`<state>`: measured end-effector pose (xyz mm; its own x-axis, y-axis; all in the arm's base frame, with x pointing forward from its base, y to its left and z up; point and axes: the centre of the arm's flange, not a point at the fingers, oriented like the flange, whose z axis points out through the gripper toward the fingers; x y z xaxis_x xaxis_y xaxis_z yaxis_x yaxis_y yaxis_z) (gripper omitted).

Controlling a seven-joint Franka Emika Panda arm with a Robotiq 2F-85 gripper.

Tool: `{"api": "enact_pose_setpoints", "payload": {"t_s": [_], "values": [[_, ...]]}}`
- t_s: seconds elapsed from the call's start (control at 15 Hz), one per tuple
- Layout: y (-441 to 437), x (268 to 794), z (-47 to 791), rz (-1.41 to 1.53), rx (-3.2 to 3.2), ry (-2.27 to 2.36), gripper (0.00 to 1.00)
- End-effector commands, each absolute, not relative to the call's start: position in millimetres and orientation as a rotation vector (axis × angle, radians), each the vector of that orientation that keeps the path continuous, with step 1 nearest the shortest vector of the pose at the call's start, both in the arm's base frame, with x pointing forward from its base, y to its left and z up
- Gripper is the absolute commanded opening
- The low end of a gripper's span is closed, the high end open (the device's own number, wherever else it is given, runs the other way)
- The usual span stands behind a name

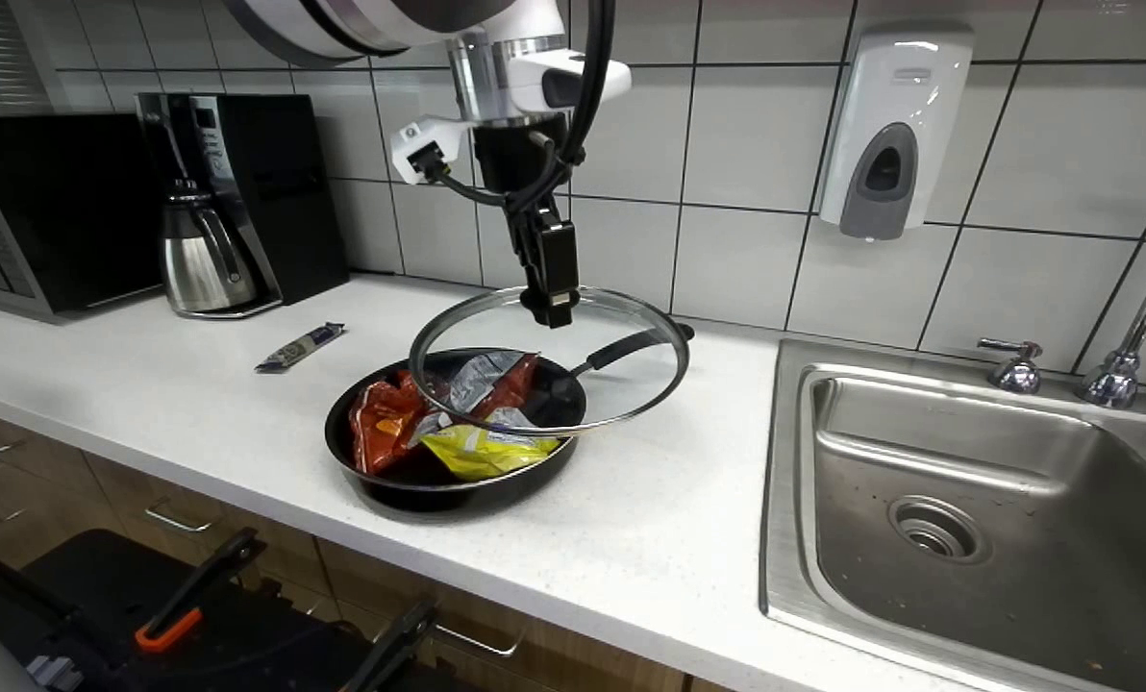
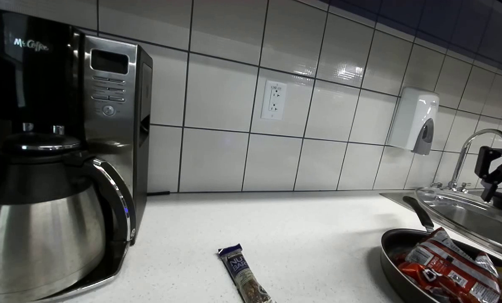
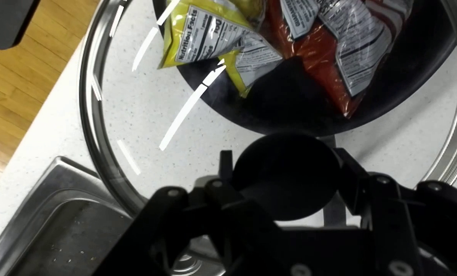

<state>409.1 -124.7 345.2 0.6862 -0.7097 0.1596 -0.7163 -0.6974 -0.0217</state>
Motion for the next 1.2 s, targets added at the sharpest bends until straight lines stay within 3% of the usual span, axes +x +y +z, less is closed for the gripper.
{"api": "enact_pose_setpoints", "payload": {"t_s": [0.0,1.13], "values": [[-100,399,364,0.247,2.910,-1.102,0.39],[-57,392,332,0.088,3.014,-0.803,0.39]]}}
